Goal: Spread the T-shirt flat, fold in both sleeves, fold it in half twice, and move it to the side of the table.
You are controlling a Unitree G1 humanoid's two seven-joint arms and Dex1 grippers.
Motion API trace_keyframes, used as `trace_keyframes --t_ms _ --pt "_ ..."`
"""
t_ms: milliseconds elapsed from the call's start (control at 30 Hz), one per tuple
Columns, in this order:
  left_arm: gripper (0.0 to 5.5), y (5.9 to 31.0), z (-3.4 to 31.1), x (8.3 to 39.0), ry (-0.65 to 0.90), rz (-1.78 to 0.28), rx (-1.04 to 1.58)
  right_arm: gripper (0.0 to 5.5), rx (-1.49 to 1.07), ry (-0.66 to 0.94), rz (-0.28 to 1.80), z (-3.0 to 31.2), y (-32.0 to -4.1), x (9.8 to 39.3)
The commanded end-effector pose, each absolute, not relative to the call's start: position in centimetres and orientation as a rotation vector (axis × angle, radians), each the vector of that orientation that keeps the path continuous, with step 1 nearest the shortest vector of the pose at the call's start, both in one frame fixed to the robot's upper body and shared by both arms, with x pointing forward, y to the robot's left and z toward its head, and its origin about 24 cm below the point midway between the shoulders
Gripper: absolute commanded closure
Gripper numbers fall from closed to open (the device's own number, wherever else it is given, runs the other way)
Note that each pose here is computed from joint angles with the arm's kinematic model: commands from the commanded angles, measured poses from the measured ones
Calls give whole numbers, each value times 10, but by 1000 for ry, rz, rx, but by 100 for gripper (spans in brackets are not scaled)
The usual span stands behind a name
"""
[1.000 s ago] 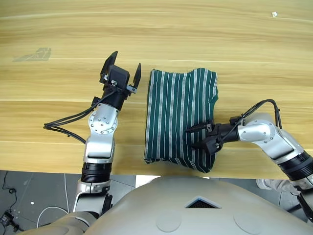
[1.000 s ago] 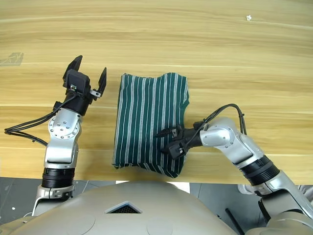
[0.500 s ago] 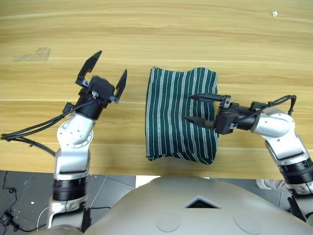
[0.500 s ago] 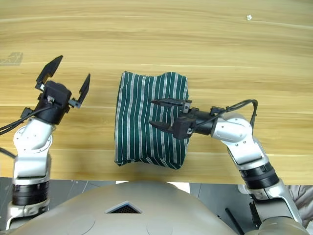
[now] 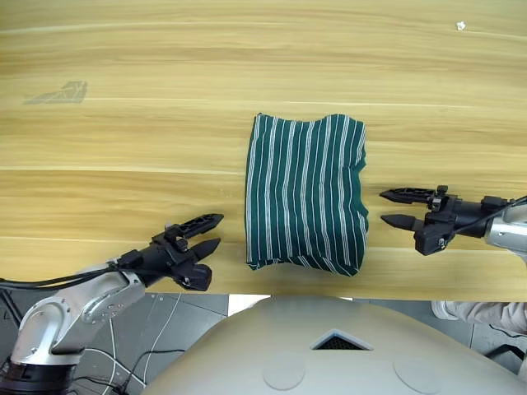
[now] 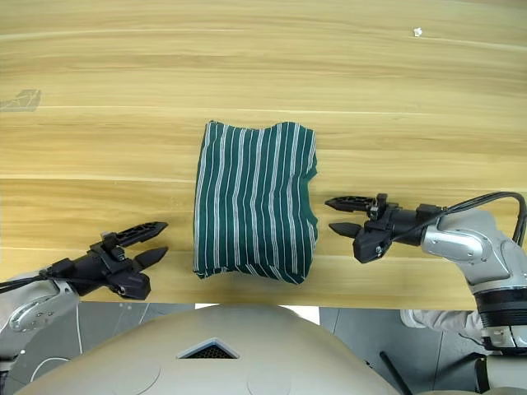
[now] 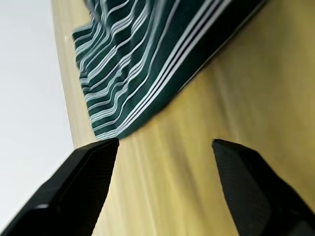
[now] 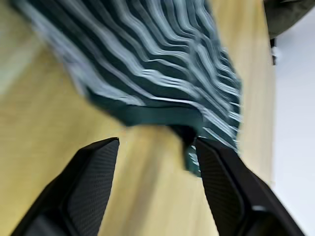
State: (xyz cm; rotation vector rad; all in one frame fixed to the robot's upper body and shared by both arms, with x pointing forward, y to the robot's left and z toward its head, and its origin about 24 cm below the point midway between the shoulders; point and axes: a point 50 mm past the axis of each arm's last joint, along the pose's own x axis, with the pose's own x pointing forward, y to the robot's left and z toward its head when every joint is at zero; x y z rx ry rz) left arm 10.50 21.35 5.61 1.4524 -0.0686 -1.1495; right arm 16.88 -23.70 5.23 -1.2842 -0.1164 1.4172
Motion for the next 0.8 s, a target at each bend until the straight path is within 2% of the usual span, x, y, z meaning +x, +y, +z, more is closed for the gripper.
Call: trace_keyframes --t_ms 33,200,333,433,633,800 --pt "198 205 41 108 -104 -1202 1472 266 -1260 -38 1513 38 -241 158" --pt "198 190 26 105 -161 -1313 1456 266 -1148 -27 1578 28 -231 142" --pt "198 180 30 96 -205 -1330 1415 266 -1031 -90 1600 27 -218 130" --pt "198 182 34 94 -208 -1333 1420 266 -983 -81 1613 24 -214 122" --pt "198 186 32 97 -190 -1320 1423 266 -991 -81 1617 23 -208 129" --pt "289 188 32 108 -203 -1289 1444 266 -1013 -51 1618 20 -206 136"
